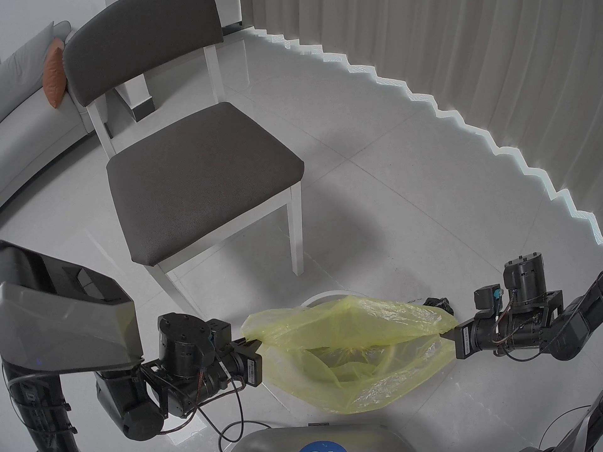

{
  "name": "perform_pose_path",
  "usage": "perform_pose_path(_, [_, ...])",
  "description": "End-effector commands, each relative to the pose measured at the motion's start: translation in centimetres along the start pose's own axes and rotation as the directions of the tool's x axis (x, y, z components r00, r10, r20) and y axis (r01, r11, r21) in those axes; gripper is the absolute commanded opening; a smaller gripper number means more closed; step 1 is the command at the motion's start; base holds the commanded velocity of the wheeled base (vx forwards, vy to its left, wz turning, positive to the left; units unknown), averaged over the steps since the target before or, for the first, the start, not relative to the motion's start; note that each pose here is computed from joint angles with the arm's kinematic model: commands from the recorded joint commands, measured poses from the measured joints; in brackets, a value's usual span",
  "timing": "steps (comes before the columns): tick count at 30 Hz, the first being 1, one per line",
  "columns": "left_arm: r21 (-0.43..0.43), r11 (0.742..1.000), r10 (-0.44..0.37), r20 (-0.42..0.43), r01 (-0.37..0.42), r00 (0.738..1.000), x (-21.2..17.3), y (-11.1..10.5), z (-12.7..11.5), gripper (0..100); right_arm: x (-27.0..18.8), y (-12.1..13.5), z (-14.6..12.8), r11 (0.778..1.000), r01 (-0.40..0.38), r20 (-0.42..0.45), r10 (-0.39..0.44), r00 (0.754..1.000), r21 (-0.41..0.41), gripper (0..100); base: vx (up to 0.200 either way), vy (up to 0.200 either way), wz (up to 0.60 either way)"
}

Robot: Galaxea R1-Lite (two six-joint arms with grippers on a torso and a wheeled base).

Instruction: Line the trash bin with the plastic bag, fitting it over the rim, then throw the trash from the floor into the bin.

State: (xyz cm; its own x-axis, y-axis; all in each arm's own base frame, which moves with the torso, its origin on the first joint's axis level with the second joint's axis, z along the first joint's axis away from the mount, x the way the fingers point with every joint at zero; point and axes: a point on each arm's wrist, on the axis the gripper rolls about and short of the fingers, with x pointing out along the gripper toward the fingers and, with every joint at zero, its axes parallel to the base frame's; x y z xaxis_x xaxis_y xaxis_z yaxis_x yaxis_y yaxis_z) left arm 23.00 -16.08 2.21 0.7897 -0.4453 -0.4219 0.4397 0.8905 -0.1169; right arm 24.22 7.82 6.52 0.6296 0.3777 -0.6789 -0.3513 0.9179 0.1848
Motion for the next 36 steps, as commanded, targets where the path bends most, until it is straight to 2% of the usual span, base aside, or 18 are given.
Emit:
perform_pose_path(1, [0.015, 1.000, -0.010, -0.021, 0.010, 1.000, -0.7, 0.1, -0.4, 0, -0.2, 0.6, -0.8, 1.000, -0.018, -0.026, 0.017, 1.000, -0.013, 0, 0.000, 0.000, 0.00])
perform_pose_path(10, [0.018, 0.998, -0.058, -0.011, 0.058, 0.998, -2.3, 0.0, 0.2, 0, -1.2, 1.5, -1.5, 0.998, -0.043, -0.034, 0.042, 0.999, -0.037, 0, 0.000, 0.000, 0.00])
perform_pose_path(20, [0.023, 0.996, -0.080, -0.090, 0.083, 0.993, -2.7, -0.2, -0.4, 0, -1.6, 2.1, -2.0, 0.997, -0.058, -0.091, 0.054, 0.994, -0.044, 0, 0.000, 0.000, 0.00])
perform_pose_path(30, [0.019, 0.998, -0.059, -0.188, 0.064, 0.980, -0.4, 0.4, -2.9, 0, 2.8, 1.4, -3.6, 0.999, -0.041, -0.237, 0.036, 0.971, -0.017, 0, 0.000, 0.000, 0.00])
perform_pose_path(36, [0.003, 1.000, -0.019, -0.221, 0.020, 0.975, 1.7, 1.5, -4.1, 0, 5.5, 0.6, -4.2, 1.000, -0.022, -0.265, 0.022, 0.964, 0.002, 0, 0.000, 0.000, 0.00])
